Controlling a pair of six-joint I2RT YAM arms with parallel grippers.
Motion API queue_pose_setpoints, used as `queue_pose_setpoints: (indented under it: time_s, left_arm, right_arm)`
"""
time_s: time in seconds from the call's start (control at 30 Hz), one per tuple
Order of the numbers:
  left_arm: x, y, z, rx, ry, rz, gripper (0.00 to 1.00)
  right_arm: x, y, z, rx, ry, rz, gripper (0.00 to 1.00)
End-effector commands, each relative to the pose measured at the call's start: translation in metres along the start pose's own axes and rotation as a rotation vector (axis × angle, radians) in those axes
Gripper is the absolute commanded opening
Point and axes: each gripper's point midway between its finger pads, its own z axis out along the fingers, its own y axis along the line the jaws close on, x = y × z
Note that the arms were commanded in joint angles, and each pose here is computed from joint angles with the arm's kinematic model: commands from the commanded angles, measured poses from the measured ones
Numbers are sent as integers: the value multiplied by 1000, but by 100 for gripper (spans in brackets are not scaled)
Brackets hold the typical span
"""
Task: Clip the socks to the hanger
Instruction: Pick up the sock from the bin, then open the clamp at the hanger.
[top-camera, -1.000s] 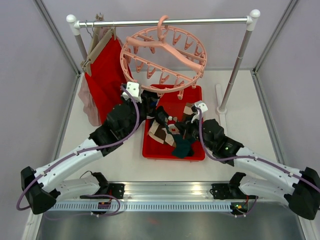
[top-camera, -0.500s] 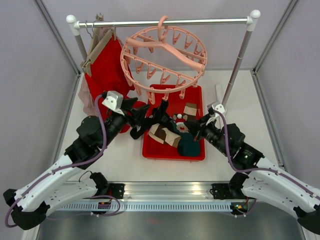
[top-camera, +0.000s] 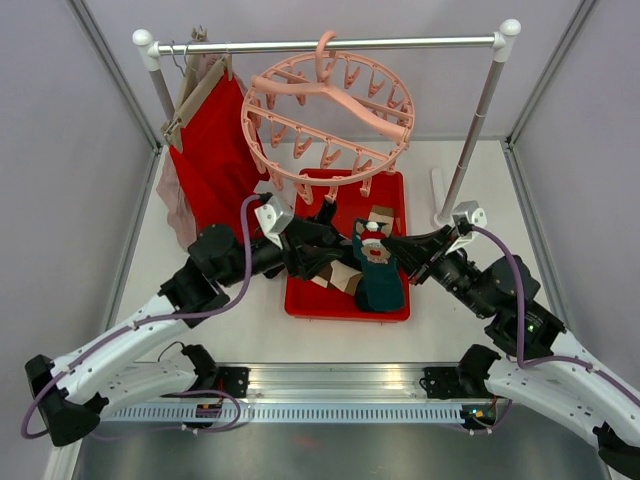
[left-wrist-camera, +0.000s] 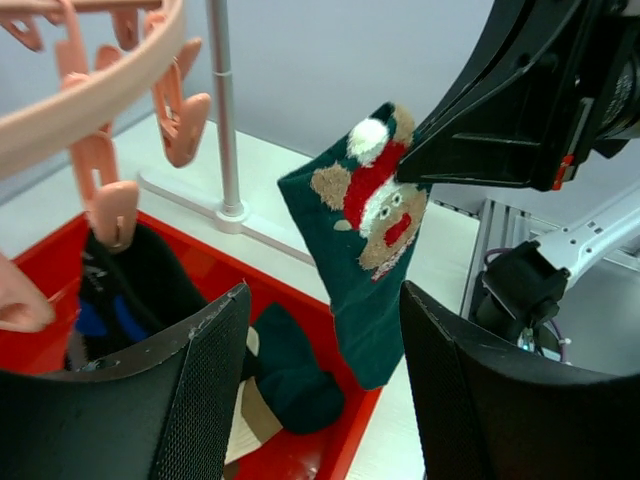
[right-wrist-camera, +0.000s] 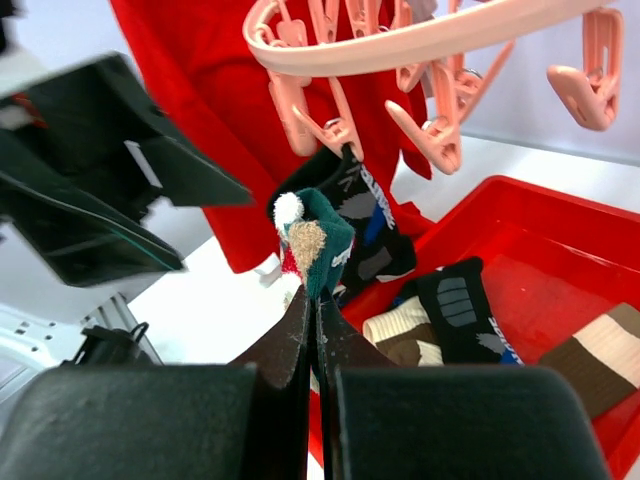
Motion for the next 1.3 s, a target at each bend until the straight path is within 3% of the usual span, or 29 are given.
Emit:
queue_pose_setpoints:
  time_s: [0.0, 0.73, 0.93, 1.27]
  left_arm:
    - [-13, -17, 12, 101, -62, -52, 67]
    - [-20, -19, 43, 149, -108, -124, 67]
    - [-18, -17, 48, 148, -111, -137, 58]
    - [-16, -19, 52, 156, -112, -142, 30]
  right_arm:
    - [-24, 16, -5, -63, -40, -11, 0]
    - [-31, 27, -3, -107, -45, 14, 0]
    - [-28, 26, -2, -102, -37, 13, 0]
    - [-16, 18, 1, -74, -8, 5, 0]
